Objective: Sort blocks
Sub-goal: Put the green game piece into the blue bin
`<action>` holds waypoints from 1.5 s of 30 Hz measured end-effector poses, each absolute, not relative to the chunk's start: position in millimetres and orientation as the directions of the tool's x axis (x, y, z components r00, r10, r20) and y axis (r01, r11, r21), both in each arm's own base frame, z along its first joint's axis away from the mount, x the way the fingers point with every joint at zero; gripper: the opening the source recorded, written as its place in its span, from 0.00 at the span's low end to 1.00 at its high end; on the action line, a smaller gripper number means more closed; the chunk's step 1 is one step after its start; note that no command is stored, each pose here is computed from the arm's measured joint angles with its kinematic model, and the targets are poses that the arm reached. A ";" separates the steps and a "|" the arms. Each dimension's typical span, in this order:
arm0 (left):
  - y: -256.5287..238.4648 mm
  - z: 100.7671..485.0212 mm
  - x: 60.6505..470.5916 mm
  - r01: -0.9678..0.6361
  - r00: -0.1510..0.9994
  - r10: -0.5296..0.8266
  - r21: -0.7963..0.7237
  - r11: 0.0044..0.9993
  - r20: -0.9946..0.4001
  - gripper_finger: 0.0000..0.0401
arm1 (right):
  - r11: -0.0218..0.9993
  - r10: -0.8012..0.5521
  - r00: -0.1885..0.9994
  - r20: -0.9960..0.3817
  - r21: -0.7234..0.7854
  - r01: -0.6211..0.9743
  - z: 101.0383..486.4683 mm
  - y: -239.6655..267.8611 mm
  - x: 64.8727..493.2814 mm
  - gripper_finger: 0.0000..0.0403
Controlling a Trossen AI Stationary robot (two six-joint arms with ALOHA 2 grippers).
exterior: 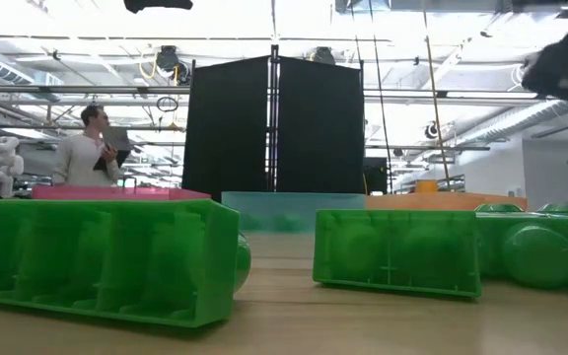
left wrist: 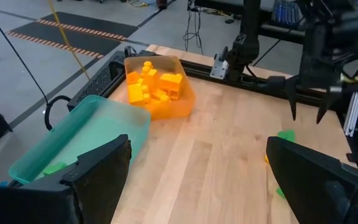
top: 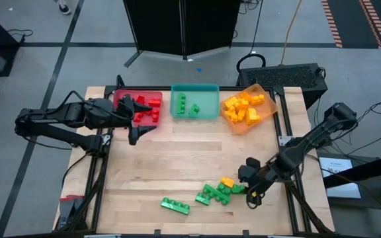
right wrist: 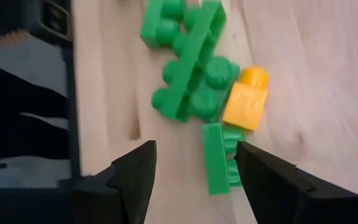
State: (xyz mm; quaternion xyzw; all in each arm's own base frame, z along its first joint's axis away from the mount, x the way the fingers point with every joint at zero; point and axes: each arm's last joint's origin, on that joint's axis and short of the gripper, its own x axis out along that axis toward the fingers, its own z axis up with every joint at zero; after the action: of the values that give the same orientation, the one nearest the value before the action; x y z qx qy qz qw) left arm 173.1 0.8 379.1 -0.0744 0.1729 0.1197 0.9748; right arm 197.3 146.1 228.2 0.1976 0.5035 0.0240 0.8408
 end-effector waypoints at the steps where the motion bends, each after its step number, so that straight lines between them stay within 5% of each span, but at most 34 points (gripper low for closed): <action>1: 0.8 379.1 173.1 -0.259 0.911 0.208 -0.104 0.960 -0.355 0.93 | 0.925 0.232 0.478 -0.847 0.344 0.160 223.9 148.6 198.5 0.53; 20: 0.4 354.3 184.2 -0.274 0.888 0.207 -0.110 0.955 -0.410 0.93 | 0.973 0.053 0.365 -0.930 0.131 0.192 166.7 177.8 203.9 0.53; 34: 0.4 354.7 184.3 -0.272 0.890 0.206 -0.112 0.956 -0.406 0.93 | 0.969 0.073 0.296 -0.953 0.137 0.204 143.9 182.6 214.6 0.71; 39: 0.4 354.7 184.3 -0.272 0.890 0.205 -0.112 0.956 -0.406 0.93 | 0.965 0.002 0.243 -0.970 0.066 0.255 135.6 176.8 214.2 0.60; 45: 0.0 354.5 184.3 -0.268 0.891 0.202 -0.112 0.957 -0.407 0.93 | 0.937 -0.026 0.175 -0.984 0.038 0.348 128.0 172.1 212.0 0.30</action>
State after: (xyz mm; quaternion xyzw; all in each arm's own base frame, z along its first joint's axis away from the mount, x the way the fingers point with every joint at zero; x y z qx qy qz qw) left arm 184.3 0.0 354.5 -0.0829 0.1999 0.1213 0.9687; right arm 212.0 172.1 128.0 0.1280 0.6303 -0.1237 0.7557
